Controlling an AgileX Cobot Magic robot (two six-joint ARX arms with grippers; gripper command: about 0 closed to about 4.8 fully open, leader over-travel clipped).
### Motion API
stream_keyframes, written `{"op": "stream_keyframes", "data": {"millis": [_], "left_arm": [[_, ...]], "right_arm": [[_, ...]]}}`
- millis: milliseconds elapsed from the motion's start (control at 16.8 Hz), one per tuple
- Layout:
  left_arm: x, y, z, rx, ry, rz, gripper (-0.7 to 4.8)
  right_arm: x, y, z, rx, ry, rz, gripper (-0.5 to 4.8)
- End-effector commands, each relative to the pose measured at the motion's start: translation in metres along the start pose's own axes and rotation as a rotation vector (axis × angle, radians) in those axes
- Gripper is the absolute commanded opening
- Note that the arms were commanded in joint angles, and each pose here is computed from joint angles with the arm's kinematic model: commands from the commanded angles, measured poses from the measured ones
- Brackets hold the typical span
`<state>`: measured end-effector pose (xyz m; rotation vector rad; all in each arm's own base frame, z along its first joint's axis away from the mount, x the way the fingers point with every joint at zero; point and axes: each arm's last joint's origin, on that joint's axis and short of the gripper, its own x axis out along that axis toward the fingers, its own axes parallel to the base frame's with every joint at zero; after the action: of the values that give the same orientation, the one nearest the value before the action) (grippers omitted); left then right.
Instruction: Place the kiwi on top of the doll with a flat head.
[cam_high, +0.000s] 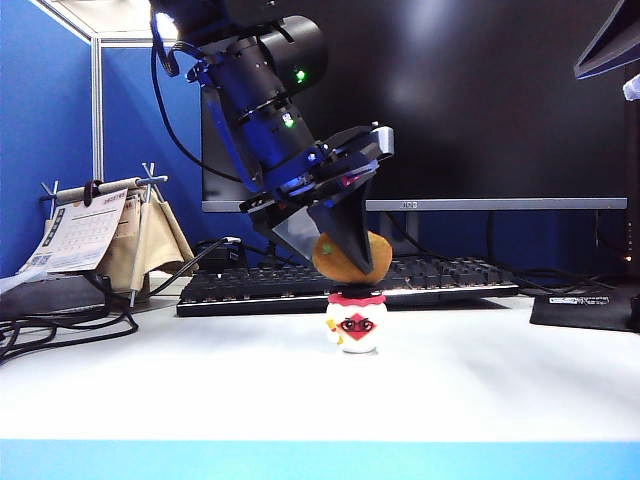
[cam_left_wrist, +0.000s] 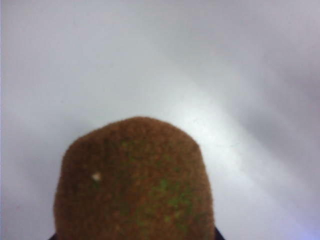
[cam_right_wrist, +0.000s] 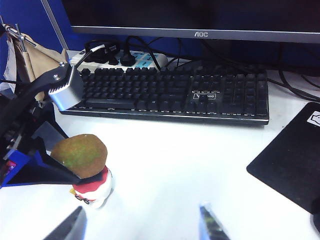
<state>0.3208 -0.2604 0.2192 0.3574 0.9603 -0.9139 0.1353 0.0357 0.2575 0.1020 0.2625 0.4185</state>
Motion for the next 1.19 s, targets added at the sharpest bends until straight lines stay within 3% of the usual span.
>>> {"op": "stream_keyframes", "data": {"millis": [60, 358, 477, 656, 775, 954, 1073, 1192], "left_arm": [[-0.002, -0.0001, 0.0014, 0.002, -0.008, 0.0, 3.07], [-0.0019, -0.0004, 0.0009, 0.0, -0.002, -0.002, 3.12], [-0.0019, -0.0006, -0.0001, -0.002, 0.008, -0.003, 3.55], [-0.0019, -0.0009, -0.0009, -0.005, 0.017, -0.005, 3.56], [-0.0021, -0.0009, -0.001, -0.012, 0.018, -0.005, 4.13], [-0.0021, -0.0011, -0.0018, -0.013, 0.025, -0.007, 4.16], [-0.0023, -0.0012, -0.0024, -0.016, 0.032, -0.008, 4.68], [-0.0023, -0.0013, -0.003, -0.017, 0.038, -0.009, 4.79]], "right_arm": [[-0.0006, 0.0006, 0.0027, -0.008, -0.019, 0.002, 2.88], [-0.0006, 0.0006, 0.0026, -0.008, -0.018, 0.002, 2.88], [-0.0006, 0.0006, 0.0026, -0.008, -0.018, 0.002, 2.88], [-0.0006, 0.0006, 0.0026, -0.008, -0.018, 0.002, 2.88], [-0.0006, 0.0006, 0.0026, -0.008, -0.018, 0.002, 2.88], [-0.0006, 0.0006, 0.0026, -0.008, -0.018, 0.002, 2.88], [-0.0006, 0.0006, 0.0026, -0.008, -0.018, 0.002, 2.88], [-0.0006, 0.0006, 0.0026, -0.008, -0.018, 0.002, 2.88]]}}
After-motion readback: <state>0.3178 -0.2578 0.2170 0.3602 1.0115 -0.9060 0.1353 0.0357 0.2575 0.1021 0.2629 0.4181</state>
